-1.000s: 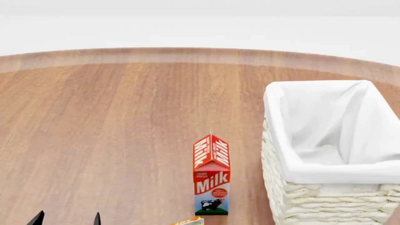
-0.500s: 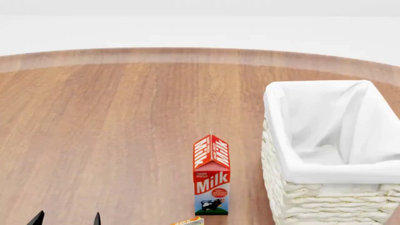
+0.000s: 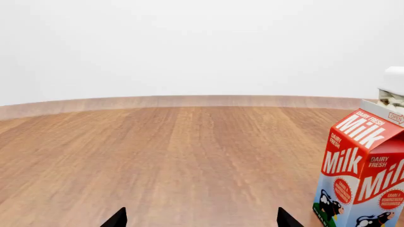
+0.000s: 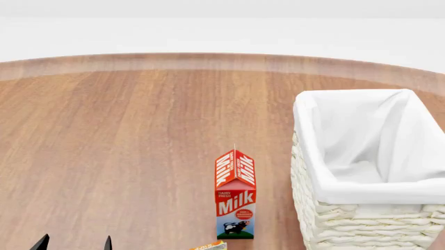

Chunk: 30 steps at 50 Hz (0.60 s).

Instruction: Pick up the orange juice, and put it in the basket.

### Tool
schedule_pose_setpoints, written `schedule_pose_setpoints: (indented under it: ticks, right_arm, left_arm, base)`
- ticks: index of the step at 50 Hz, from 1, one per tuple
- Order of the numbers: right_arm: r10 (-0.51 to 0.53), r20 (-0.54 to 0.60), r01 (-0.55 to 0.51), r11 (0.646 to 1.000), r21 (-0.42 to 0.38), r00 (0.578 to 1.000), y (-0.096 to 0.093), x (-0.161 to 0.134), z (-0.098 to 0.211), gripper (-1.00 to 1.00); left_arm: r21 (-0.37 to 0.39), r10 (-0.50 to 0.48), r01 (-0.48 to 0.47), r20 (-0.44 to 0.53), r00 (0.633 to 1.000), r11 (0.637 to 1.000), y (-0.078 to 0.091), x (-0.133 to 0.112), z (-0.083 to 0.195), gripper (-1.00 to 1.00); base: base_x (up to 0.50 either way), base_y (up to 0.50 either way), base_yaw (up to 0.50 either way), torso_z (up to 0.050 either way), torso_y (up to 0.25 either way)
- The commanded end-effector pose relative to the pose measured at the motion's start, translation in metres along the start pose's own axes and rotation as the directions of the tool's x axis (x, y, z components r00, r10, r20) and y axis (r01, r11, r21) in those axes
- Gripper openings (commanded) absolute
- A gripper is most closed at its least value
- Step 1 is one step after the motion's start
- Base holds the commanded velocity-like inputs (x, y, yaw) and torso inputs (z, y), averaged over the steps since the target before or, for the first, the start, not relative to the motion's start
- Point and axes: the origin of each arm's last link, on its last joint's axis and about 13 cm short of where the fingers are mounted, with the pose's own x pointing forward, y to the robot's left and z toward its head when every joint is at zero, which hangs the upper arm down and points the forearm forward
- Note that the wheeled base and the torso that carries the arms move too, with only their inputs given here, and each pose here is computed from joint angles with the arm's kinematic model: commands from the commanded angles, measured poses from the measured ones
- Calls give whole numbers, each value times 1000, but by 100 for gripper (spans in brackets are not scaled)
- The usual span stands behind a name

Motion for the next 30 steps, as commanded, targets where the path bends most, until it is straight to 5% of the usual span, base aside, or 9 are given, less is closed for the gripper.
schedule_pose_setpoints:
  ticks: [1,18,19,30]
  right_arm:
    - [-2,-1,2,1000,-3,1000,0,3,0,100]
    - [-4,5,4,1000,-9,1000,-1,6,2,100]
    - [-5,7,5,1000,-11,1000,-1,6,2,-100]
    - [-4,13,4,1000,-10,1000,-1,3,4,-100]
  left_arm:
    - [0,0,0,0,1000,1000,0,0,0,100]
    - [0,0,0,0,1000,1000,0,0,0,100]
    - [0,0,0,0,1000,1000,0,0,0,100]
    - [0,0,0,0,1000,1000,0,0,0,100]
  base:
    - [0,0,0,0,0]
    - [0,0,0,0,0]
    - [0,0,0,0,0]
    - [0,0,0,0,0]
